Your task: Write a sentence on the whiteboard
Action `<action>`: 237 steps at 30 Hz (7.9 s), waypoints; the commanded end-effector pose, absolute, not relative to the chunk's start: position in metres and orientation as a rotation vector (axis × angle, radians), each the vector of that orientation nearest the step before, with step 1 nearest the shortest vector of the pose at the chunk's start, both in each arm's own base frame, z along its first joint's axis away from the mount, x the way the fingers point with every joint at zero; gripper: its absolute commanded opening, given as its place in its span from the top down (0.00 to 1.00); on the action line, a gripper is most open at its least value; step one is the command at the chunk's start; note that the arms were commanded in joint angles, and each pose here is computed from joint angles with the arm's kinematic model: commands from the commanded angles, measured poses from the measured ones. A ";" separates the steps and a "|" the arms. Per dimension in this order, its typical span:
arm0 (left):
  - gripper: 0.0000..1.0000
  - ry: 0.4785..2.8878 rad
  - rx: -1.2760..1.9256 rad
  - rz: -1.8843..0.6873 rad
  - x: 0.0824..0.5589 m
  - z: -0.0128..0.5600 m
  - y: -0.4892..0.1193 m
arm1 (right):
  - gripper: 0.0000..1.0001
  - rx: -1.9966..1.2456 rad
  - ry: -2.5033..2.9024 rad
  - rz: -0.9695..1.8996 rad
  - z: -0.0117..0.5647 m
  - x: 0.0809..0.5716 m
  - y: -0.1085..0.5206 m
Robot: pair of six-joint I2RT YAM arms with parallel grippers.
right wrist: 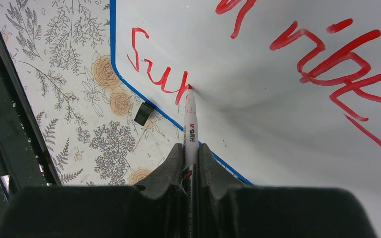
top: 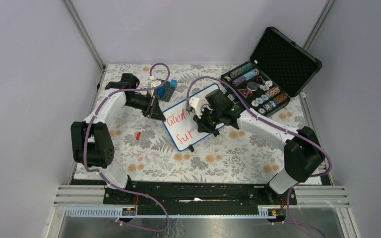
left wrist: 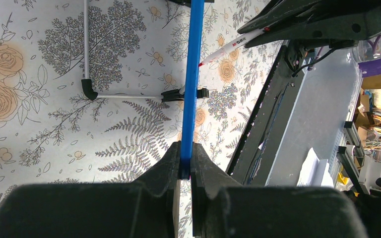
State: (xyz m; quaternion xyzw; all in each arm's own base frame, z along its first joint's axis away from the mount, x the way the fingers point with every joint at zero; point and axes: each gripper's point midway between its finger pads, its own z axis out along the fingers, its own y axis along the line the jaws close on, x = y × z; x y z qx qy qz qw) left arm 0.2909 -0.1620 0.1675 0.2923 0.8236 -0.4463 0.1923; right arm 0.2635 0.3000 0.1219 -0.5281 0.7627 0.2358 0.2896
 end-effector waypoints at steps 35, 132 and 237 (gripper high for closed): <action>1.00 2.303 0.849 -1.231 0.292 0.166 -0.164 | 1.00 -1.392 2.026 0.560 0.124 0.279 0.284; 1.00 2.319 0.881 -1.216 0.288 0.161 -0.167 | 1.00 -1.377 2.023 0.588 0.132 0.276 0.270; 1.00 2.326 0.888 -1.212 0.288 0.160 -0.169 | 1.00 -1.325 2.046 0.571 0.131 0.296 0.257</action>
